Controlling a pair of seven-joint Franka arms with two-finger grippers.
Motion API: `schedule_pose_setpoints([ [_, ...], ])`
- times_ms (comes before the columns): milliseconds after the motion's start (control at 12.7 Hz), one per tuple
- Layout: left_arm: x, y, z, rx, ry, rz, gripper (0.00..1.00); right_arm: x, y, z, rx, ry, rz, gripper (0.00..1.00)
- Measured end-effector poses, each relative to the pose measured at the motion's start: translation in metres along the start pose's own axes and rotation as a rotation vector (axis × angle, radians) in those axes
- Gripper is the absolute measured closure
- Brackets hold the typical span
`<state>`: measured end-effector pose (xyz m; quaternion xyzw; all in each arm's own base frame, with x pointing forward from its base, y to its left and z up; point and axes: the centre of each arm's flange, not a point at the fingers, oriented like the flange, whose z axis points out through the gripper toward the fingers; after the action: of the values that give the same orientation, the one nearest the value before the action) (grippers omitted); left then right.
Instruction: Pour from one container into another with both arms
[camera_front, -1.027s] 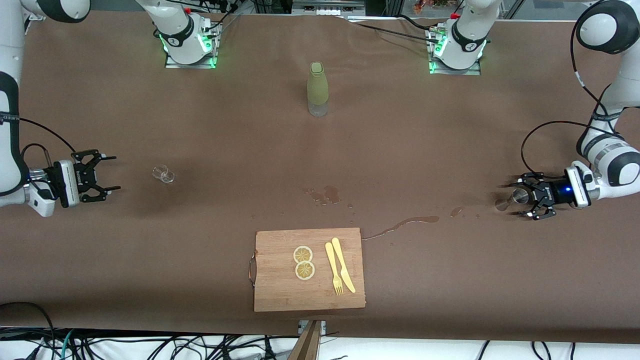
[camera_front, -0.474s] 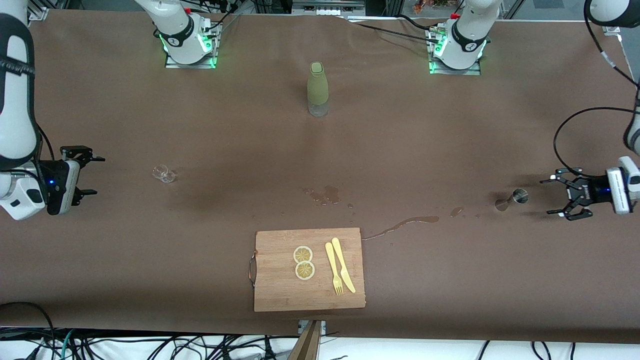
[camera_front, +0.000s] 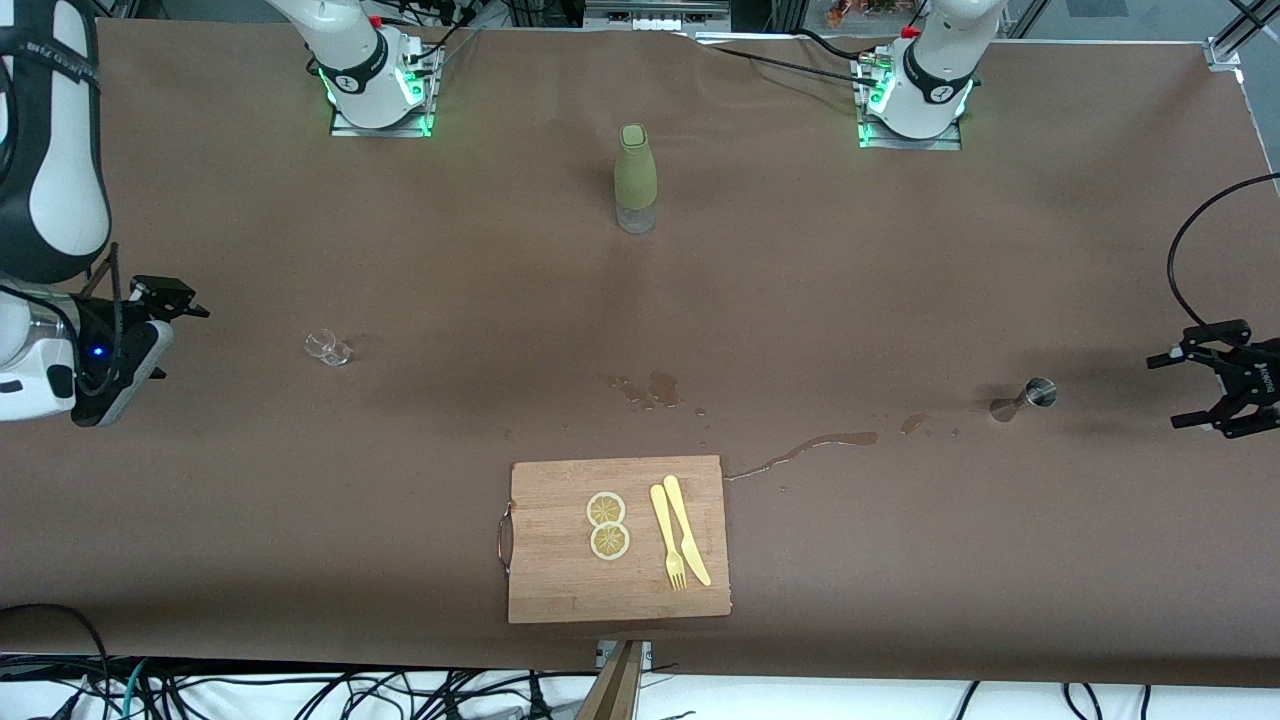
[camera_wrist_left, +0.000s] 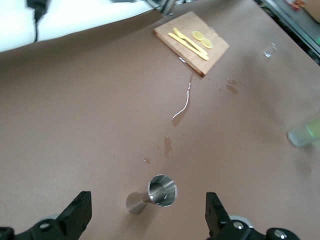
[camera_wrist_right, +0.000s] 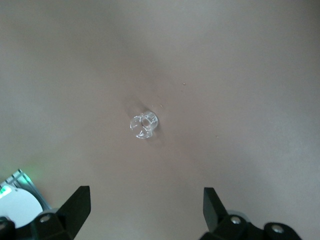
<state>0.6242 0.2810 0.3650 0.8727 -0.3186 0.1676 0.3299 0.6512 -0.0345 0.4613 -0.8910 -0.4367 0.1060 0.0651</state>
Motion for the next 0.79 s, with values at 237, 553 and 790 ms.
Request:
schedule_pose_setpoints([
  [237, 0.057, 0.049, -0.012, 0.081, -0.091, -0.18, 0.0, 0.015, -0.023, -0.008, -0.014, -0.014, 0.195, 0.0],
  [553, 0.158, 0.166, 0.007, 0.267, -0.224, -0.423, 0.0, 0.035, -0.049, -0.012, -0.034, -0.046, 0.386, 0.0],
  [790, 0.198, 0.254, 0.032, 0.465, -0.296, -0.567, 0.0, 0.039, -0.054, -0.011, -0.035, -0.052, 0.516, 0.0],
])
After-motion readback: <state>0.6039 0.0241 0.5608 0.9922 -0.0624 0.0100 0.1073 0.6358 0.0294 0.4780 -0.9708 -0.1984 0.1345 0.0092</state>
